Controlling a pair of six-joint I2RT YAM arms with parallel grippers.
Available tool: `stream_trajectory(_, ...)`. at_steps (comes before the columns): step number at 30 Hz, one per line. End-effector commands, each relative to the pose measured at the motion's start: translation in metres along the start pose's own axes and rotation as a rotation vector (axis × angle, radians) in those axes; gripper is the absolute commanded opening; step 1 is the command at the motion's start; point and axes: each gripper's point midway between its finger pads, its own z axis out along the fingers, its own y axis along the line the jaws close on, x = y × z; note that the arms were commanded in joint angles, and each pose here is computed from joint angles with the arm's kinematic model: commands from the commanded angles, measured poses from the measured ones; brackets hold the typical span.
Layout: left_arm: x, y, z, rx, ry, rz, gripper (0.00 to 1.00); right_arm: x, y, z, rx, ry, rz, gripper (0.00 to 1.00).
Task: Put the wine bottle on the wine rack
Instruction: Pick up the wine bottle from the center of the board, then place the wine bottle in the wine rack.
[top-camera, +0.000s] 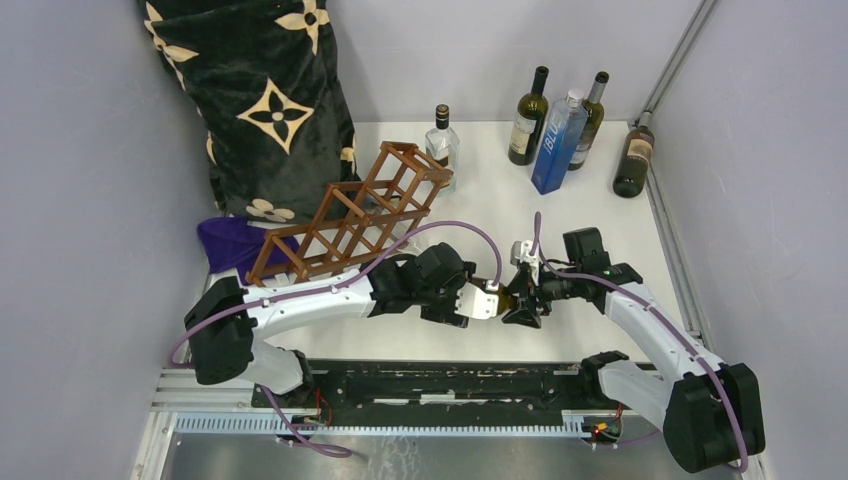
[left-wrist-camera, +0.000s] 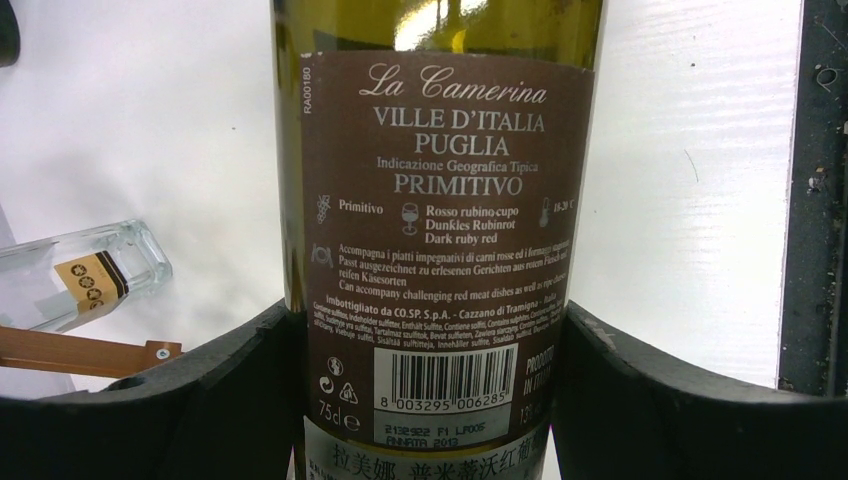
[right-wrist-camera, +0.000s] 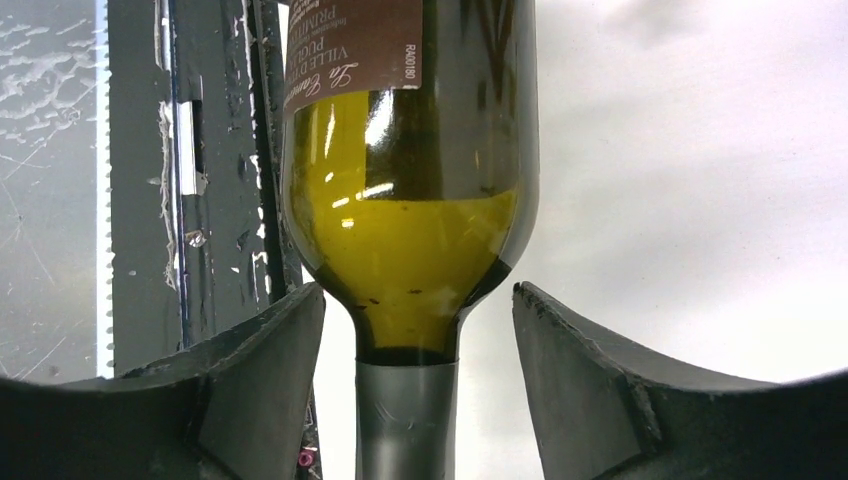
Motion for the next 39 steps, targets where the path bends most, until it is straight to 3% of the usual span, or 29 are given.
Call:
stream_trajectory(1,-0.033,0.035,-0.020,-0.114,-0.109,0.010,0.02,-0.013,-0.004,-0.003,0.011,0.001,-0.073,0.73)
stream_trajectory(12,-0.032,0.041,-0.022,-0.141,-0.095,0.012,0.02,-0.010,-0.004,0.000,0.006,0.020,-0.081,0.66)
stream_trajectory(19,-0.032,0.041,-0.022,-0.140,-0.094,0.012,0.02,-0.010,-0.001,0.002,-0.008,0.023,-0.089,0.54)
stream_trajectory(26,-0.032,0.042,-0.022,-0.143,-0.096,0.011,0.02,-0.012,0.002,0.002,-0.027,0.022,-0.110,0.03)
stream_trajectory(29,-0.032,0.042,-0.020,-0.143,-0.093,0.003,0.02,-0.018,0.005,0.001,-0.044,0.007,-0.116,0.00)
stream_trajectory(30,-0.032,0.041,-0.020,-0.144,-0.091,-0.001,0.05,-0.021,0.007,0.001,-0.052,-0.002,-0.117,0.00)
stream_trajectory(33,-0.029,0.042,-0.020,-0.157,-0.083,-0.019,0.45,-0.030,0.012,0.000,-0.077,-0.032,-0.114,0.00)
stream_trajectory(36,-0.030,0.047,-0.025,-0.198,-0.103,-0.047,0.76,-0.035,0.015,-0.001,-0.089,-0.052,-0.114,0.00)
stream_trajectory(39,-0.034,0.048,-0.031,-0.215,-0.136,-0.058,0.96,-0.038,0.016,-0.002,-0.095,-0.072,-0.100,0.00)
